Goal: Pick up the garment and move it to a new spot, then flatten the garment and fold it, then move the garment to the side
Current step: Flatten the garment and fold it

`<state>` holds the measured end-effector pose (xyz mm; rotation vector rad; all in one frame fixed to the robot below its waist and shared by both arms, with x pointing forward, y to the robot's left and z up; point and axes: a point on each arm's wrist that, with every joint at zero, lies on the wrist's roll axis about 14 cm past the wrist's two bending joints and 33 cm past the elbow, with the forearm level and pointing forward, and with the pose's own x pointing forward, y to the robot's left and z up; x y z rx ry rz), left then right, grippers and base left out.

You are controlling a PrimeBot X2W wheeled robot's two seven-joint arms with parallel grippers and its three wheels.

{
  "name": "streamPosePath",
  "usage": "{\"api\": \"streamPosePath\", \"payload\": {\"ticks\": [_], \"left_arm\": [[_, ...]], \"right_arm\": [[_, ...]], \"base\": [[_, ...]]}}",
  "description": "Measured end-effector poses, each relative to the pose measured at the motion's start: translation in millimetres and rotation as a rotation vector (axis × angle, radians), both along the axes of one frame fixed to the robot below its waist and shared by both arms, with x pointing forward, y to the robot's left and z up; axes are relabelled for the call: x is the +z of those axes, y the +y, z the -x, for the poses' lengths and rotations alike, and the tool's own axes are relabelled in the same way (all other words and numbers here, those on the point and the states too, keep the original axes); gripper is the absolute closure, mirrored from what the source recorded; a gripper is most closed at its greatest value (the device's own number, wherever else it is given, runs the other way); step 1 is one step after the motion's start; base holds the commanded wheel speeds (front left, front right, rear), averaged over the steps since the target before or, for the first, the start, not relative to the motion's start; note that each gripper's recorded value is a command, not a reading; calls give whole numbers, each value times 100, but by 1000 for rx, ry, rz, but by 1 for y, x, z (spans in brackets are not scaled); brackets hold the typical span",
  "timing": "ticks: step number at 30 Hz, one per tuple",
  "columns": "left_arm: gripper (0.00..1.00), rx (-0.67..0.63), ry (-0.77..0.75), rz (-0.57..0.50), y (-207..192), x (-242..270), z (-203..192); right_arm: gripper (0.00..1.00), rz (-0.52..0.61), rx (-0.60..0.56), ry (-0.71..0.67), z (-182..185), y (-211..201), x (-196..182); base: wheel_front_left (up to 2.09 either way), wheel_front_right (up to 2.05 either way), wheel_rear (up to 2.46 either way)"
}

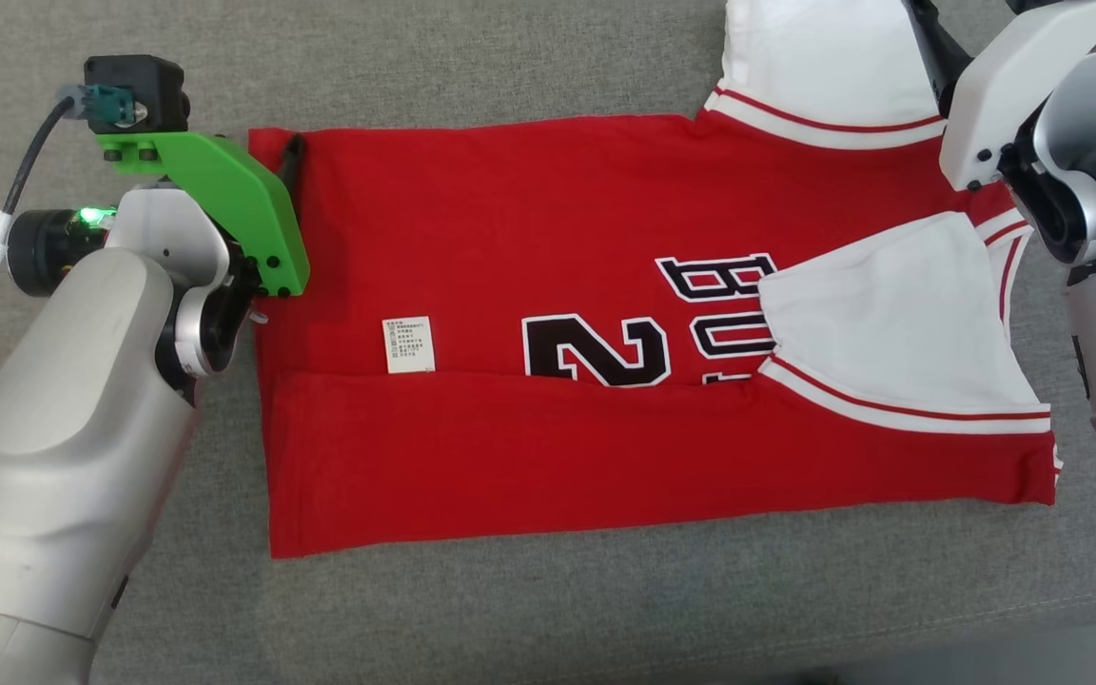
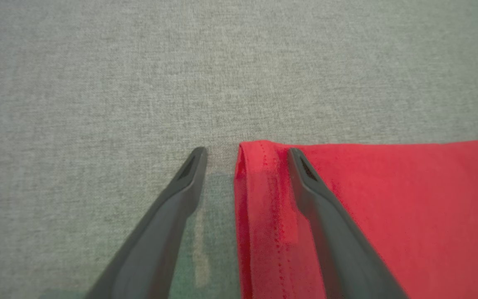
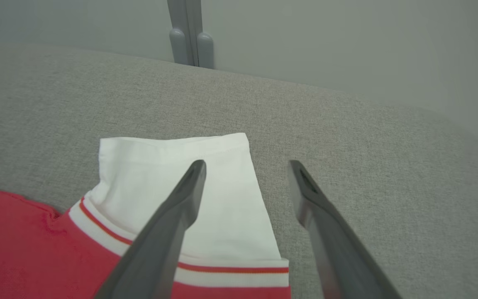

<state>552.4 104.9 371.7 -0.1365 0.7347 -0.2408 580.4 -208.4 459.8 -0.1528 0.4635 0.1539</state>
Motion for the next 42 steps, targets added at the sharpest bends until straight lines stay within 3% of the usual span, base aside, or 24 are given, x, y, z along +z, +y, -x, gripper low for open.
{"api": "streamPosePath", "payload": {"ticks": [8,9,10,13,18,19,21,24,25,26,36,42], "left_arm": [[0,-44,83,-43,-4,-27,-1],[8,-51,92,-46,-5,-27,1],[61,-62,111,-55,-5,-26,6],[3,-66,106,-56,-4,-25,12],[0,-72,106,-46,-6,-24,18],[34,-75,107,-45,-7,-26,18],[62,-76,103,-40,-8,-28,17],[76,-70,86,-41,-7,-32,12],[91,-69,84,-44,-6,-33,10],[97,-70,78,-46,-6,-35,7],[100,-77,83,-32,-6,-41,1],[100,-71,65,-22,-3,-38,4]], "right_arm": [[0,21,8,39,-8,-5,-28],[0,25,9,41,-9,-6,-30],[0,29,11,39,-11,-6,-30],[0,25,7,36,-13,-9,-29],[0,17,-6,37,-14,-11,-29],[0,16,-10,43,-14,-12,-32],[0,13,-14,62,-14,-12,-38],[0,20,-14,79,-17,-13,-45],[0,24,-10,85,-19,-12,-47],[0,25,-6,89,-21,-11,-49],[0,70,-1,118,-42,-15,-60],[0,37,20,219,-43,-1,-82]], "base": [[0,0,0],[0,0,0],[0,0,0],[0,0,0],[0,0,0],[0,0,0],[0,0,0],[0,0,0],[0,0,0],[0,0,0],[0,0,0],[0,0,0]]}}
